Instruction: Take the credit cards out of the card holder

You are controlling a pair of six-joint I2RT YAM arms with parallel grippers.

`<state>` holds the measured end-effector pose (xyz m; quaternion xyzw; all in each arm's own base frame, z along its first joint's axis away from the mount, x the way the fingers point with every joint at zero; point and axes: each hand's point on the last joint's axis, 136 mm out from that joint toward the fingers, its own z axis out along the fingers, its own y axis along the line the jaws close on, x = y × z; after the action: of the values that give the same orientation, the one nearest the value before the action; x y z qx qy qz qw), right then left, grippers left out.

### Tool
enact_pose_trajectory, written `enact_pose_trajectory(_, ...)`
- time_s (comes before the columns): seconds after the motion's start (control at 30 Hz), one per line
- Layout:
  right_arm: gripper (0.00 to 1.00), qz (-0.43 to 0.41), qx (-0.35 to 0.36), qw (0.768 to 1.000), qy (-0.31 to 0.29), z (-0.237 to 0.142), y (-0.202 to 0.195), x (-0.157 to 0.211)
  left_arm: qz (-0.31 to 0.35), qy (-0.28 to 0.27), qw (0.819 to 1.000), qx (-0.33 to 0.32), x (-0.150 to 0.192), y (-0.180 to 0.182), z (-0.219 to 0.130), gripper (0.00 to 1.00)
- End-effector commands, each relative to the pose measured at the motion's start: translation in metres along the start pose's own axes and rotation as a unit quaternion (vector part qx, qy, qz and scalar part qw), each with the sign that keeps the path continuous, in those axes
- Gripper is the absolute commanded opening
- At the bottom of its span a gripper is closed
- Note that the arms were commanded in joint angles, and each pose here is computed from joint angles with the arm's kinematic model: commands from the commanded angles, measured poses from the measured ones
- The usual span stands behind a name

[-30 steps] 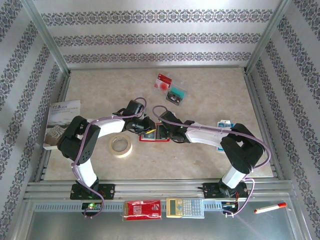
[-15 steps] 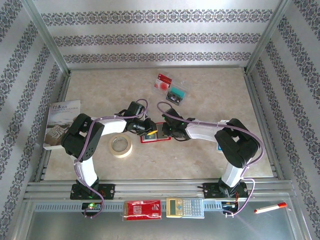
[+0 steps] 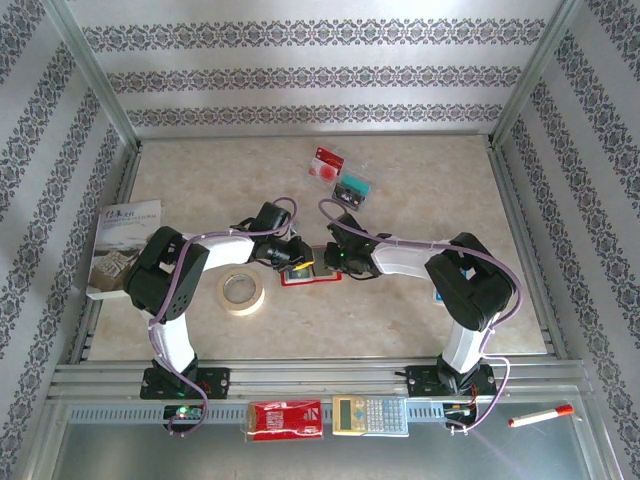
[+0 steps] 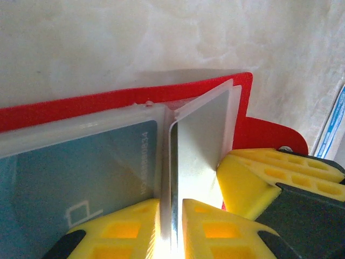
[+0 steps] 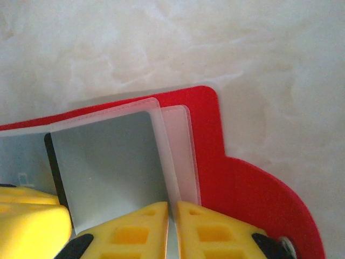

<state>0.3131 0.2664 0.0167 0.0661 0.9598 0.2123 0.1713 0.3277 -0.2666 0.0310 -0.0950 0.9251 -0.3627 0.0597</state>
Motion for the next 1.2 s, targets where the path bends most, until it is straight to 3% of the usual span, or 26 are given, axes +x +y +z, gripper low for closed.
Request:
enact_pose_trajectory(0.0, 0.16, 0.018, 0.003, 0.999, 0.047, 0.014, -0.011, 0.021, -0.022, 0.014, 0.999, -0.043, 0.008, 0.033, 0.013, 0.2)
enact_pose_trajectory(0.47, 0.16, 0.031, 0.021, 0.998, 0.054, 0.015, -0.025, 0.021, -0.015, -0.008, 0.998, 0.054, -0.004, 0.003, -0.004, 0.17)
enact_pose_trajectory(1.0, 0.16, 0.031, 0.021, 0.998, 0.053, 0.014, -0.025, 0.021, -0.008, -0.01, 0.998, 0.061, -0.008, 0.001, -0.005, 0.0)
enact_pose_trajectory(1.17, 0.16, 0.034, 0.027, 0.998, 0.051, 0.013, -0.03, 0.02, -0.003, -0.009, 0.999, 0.049, -0.007, 0.005, -0.013, 0.0)
